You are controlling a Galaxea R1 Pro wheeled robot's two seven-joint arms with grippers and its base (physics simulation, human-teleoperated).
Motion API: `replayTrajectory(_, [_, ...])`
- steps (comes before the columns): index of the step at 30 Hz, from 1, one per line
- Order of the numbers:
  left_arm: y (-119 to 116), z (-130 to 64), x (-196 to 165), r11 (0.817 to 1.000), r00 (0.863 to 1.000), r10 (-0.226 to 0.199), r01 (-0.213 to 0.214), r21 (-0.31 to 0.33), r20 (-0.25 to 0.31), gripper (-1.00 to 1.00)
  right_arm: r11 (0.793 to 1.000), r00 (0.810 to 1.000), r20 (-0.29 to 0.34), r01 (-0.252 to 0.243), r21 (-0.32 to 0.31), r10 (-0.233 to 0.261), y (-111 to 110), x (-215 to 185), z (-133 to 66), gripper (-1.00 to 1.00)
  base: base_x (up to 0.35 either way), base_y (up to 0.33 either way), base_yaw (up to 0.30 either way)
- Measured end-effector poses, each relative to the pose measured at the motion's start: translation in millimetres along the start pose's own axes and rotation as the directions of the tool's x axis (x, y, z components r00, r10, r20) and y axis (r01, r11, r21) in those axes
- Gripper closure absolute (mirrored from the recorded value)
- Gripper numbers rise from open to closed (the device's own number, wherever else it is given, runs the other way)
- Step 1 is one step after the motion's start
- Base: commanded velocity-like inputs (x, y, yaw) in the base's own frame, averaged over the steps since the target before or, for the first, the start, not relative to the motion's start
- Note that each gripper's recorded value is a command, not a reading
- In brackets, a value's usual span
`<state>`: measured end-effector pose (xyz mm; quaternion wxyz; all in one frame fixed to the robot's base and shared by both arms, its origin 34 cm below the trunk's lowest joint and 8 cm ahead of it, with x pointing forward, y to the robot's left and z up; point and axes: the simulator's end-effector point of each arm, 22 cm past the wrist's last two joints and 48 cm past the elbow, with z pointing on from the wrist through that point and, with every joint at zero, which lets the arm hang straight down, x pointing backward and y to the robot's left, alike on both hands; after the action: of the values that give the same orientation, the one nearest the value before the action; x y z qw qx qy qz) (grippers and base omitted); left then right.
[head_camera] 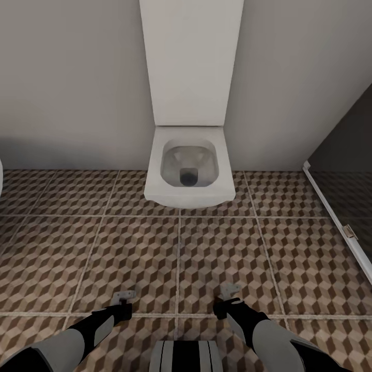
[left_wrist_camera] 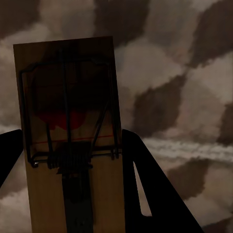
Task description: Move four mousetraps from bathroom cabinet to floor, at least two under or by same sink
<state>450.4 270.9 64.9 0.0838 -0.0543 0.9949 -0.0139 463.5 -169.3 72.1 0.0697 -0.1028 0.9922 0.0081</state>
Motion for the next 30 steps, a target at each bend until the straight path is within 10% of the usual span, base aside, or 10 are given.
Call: replayTrajectory(30, [0.6,3.8,5.9,1.000,1.000,0.000,0.000,-0.001,-0.012,1.00,1.000,1.000,-0.013,0.001,-0.002,-0.001,1.0,5.8,4.2,1.00,0.000,0.000,0.000])
